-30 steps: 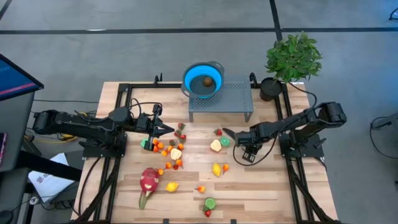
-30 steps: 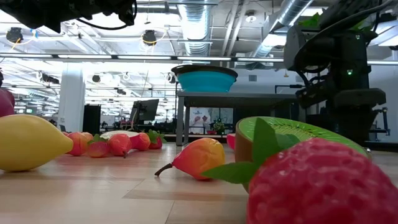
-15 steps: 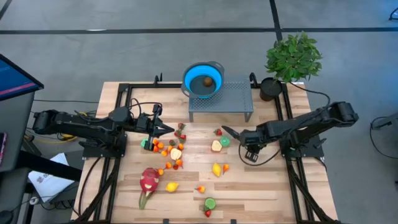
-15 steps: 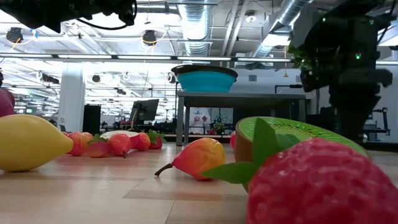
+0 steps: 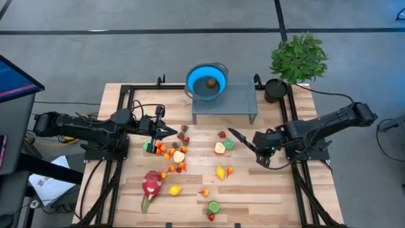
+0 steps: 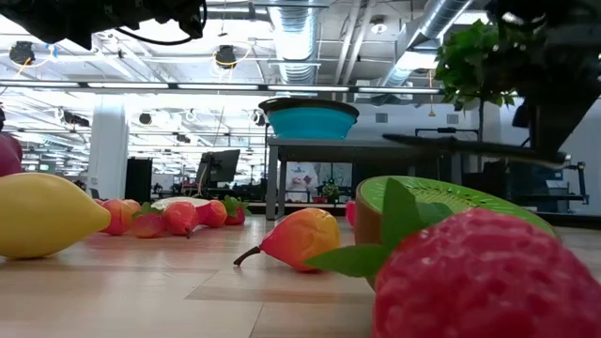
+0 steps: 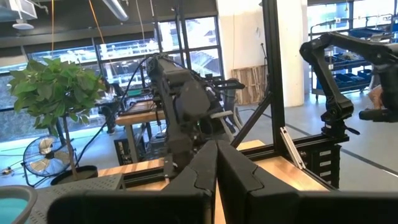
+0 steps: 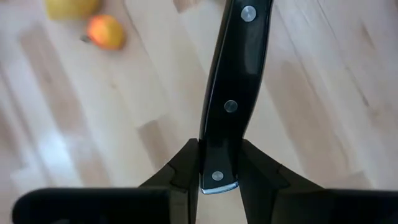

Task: Pick & Place Fruit
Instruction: Put the knife on the shelf to the right of the strainer bowl

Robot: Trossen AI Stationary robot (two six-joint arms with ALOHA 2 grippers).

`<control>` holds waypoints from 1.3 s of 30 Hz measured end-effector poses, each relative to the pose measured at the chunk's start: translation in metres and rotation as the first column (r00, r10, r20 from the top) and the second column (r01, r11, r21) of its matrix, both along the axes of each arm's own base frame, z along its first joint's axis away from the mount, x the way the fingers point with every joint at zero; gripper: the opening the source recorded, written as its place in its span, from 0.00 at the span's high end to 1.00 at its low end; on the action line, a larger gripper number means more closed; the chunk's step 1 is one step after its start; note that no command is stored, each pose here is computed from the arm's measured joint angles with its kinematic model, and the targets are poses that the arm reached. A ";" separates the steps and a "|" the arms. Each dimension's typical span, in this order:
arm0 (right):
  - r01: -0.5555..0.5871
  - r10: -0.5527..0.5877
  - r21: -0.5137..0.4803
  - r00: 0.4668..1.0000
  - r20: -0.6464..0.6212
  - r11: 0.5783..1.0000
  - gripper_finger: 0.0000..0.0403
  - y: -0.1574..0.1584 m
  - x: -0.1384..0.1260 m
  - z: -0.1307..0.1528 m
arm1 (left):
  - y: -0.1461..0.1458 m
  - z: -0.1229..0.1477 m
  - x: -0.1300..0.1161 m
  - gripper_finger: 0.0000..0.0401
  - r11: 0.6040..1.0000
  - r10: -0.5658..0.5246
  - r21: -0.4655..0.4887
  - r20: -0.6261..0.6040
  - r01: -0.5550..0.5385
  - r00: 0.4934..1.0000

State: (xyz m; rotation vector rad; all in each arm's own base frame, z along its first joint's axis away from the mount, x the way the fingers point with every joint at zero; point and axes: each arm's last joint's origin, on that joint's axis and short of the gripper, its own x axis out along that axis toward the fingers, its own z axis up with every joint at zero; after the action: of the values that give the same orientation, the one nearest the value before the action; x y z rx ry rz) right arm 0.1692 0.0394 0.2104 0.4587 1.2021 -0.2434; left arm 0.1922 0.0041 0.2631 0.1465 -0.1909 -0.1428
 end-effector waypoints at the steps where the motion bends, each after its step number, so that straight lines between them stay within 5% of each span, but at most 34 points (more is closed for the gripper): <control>1: 0.027 -0.027 0.015 1.000 0.014 1.000 0.82 0.001 0.000 0.005 | 0.000 0.000 0.000 0.99 1.000 0.009 -0.002 0.000 -0.009 1.000; 12: 0.145 -0.151 0.050 0.974 0.170 0.988 0.82 0.000 0.019 0.071 | 0.002 0.000 0.000 0.99 0.998 0.058 -0.009 0.000 -0.058 0.998; 23: 0.316 -0.330 -0.127 0.937 -0.117 0.940 0.82 -0.045 0.029 0.120 | 0.002 0.000 0.000 0.99 0.998 0.057 -0.011 -0.001 -0.057 0.998; 39: 0.260 -0.290 -0.152 0.927 -0.236 0.954 0.82 -0.133 0.053 0.112 | 0.002 0.000 0.000 0.99 0.998 0.056 -0.011 -0.001 -0.056 0.998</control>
State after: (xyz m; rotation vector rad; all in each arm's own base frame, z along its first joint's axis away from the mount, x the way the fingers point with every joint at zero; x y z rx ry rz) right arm 0.2224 -0.0932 0.3229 0.5035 1.3654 -0.6294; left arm 0.1924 0.0058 0.2632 0.1403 -0.1871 -0.0863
